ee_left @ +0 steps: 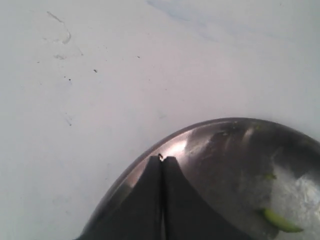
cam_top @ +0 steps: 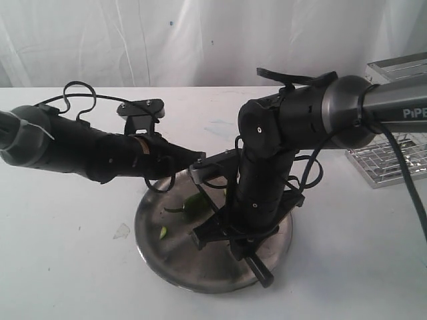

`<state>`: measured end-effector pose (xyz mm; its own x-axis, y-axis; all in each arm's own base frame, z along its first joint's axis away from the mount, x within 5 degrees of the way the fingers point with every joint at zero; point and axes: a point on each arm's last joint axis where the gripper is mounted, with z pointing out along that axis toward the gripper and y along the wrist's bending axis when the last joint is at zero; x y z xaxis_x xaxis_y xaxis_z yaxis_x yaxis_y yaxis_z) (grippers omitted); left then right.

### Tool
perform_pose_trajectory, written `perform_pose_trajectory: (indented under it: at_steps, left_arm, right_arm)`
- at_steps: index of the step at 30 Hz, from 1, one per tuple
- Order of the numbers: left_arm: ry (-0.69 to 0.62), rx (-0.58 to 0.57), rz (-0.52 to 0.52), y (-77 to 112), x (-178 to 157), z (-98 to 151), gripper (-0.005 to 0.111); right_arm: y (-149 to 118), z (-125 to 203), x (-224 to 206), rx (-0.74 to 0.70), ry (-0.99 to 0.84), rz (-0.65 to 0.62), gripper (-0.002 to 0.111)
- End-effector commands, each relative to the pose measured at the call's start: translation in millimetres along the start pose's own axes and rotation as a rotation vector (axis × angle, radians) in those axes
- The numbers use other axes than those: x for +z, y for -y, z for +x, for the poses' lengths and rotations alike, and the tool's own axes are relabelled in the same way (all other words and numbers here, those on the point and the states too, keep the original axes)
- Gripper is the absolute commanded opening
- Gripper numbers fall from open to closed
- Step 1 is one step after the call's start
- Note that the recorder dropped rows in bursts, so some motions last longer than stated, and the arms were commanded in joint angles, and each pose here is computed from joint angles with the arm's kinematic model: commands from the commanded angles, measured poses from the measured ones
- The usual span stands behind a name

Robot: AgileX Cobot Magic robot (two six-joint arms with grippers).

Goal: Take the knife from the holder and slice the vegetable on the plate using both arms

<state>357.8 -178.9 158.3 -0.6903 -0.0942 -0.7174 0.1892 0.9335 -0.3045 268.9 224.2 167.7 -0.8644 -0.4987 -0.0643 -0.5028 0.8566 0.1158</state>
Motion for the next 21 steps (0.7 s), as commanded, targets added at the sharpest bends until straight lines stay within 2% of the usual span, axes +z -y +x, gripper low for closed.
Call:
perform_pose_trajectory:
  at_steps: [1,6,13,15,21]
  left_arm:
    - [0.058,-0.042,0.067,0.8,0,-8,0.0]
    - [0.128,-0.1,0.274,8.8,7,-10,0.0]
    - [0.064,-0.162,0.253,-8.2,30,9,0.0]
    - [0.061,-0.153,0.272,-7.9,33,12,0.0]
    - [0.131,-0.057,0.441,6.2,28,8,0.0]
  right_arm:
    - [0,1,0,0.001,-0.001,-0.002,0.0]
    - [0,0,0,0.001,0.001,-0.002,0.0]
    - [0,0,0,0.001,0.001,-0.002,0.0]
    - [0,0,0,0.001,0.001,-0.002,0.0]
    - [0,0,0,0.001,0.001,-0.002,0.0]
